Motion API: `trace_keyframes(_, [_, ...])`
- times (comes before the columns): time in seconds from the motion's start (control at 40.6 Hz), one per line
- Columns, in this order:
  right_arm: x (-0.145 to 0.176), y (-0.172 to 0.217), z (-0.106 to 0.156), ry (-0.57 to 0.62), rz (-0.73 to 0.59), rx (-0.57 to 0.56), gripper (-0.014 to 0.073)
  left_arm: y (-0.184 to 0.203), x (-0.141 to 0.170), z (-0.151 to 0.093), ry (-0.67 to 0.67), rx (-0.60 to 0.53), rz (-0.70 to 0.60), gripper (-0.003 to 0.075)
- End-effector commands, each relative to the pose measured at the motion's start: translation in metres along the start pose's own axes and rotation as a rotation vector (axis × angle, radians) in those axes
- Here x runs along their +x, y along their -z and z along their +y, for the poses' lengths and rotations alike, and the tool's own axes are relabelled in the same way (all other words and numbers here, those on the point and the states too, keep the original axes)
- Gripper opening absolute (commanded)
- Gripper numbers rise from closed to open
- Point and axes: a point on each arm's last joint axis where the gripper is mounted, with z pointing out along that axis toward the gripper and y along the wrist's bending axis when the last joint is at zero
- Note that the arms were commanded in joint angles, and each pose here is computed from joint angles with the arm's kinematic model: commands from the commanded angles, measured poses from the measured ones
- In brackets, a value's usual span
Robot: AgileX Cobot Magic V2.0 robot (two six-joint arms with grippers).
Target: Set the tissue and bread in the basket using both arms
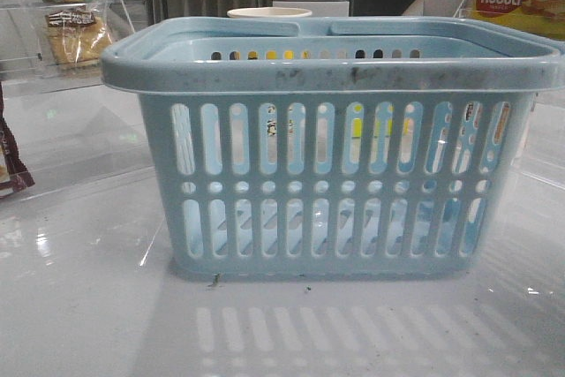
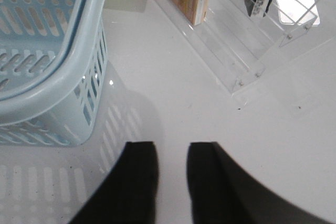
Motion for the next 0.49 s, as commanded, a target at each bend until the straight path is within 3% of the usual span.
trace_keyframes(0.0, [-0.016, -0.005, 0.000, 0.016, -0.070, 0.005, 0.0547, 0.003, -0.018, -0.001, 0.001, 0.005, -0.109, 0.0400])
trace_keyframes(0.074, [-0.018, -0.013, 0.000, 0.014, -0.047, 0.009, 0.0565, 0.001, -0.018, -0.001, 0.001, 0.005, -0.105, 0.0449])
trace_keyframes(0.468, [-0.082, -0.068, -0.041, -0.100, 0.048, 0.160, 0.0549, -0.001, -0.020, -0.001, 0.001, 0.004, -0.117, 0.0443])
